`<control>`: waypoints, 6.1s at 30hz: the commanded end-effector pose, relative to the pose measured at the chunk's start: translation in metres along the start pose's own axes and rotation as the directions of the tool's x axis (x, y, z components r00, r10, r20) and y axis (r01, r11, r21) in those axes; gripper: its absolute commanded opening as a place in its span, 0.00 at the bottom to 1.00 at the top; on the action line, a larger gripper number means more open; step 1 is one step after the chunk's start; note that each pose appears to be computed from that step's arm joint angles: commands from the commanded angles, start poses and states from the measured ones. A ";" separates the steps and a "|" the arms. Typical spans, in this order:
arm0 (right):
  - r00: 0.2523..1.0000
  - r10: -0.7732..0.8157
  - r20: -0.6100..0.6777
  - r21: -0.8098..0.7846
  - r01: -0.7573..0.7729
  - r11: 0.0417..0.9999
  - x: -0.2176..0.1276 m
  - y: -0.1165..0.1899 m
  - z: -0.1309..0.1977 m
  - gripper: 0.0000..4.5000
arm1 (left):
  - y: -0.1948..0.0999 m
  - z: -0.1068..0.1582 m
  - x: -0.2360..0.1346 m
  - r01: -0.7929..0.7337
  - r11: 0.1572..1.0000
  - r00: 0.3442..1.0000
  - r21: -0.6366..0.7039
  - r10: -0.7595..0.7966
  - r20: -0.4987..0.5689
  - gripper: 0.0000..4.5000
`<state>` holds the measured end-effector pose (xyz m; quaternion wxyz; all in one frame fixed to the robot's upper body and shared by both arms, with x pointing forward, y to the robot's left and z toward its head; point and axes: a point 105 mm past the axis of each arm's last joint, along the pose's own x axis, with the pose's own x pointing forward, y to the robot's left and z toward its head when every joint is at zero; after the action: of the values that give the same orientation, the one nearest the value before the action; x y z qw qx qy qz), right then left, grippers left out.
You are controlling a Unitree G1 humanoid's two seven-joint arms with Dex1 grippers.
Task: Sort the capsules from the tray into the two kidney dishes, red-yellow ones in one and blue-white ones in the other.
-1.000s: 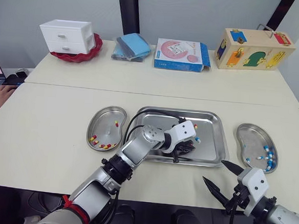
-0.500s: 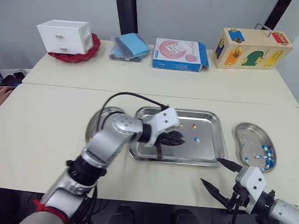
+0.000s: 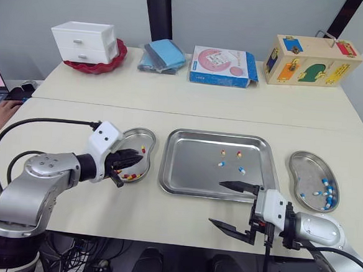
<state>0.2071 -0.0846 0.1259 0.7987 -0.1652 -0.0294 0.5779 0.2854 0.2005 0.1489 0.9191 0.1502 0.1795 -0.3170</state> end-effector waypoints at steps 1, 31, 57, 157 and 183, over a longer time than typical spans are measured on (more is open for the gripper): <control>0.999 0.024 0.039 -0.011 -0.024 1.000 0.006 0.001 0.006 1.00 | 0.008 0.007 -0.008 -0.072 0.997 0.995 0.027 0.070 0.067 0.08; 0.978 -0.199 -0.067 0.008 0.200 0.980 -0.032 -0.024 0.005 1.00 | 0.018 -0.030 -0.047 0.005 0.997 0.997 0.080 -0.012 0.082 0.99; 0.706 -0.364 -0.608 0.000 0.459 0.889 -0.255 -0.049 -0.055 1.00 | -0.001 -0.114 -0.095 -0.089 0.993 0.996 -0.080 0.087 -0.025 0.99; 0.854 0.002 -0.520 -0.078 -0.049 0.996 -0.021 -0.106 -0.003 0.00 | -0.104 -0.030 -0.001 0.493 0.838 0.716 0.233 -0.543 0.439 1.00; 0.460 -0.549 -0.698 -0.005 0.763 0.646 -0.208 -0.102 -0.025 0.30 | -0.105 -0.014 0.010 0.541 0.767 0.544 0.345 -0.632 0.552 1.00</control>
<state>0.2363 -0.3077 0.1546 0.9267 -0.1921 0.2929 0.1362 0.2232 0.1211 0.1074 0.7524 0.0200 -0.1066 -0.6497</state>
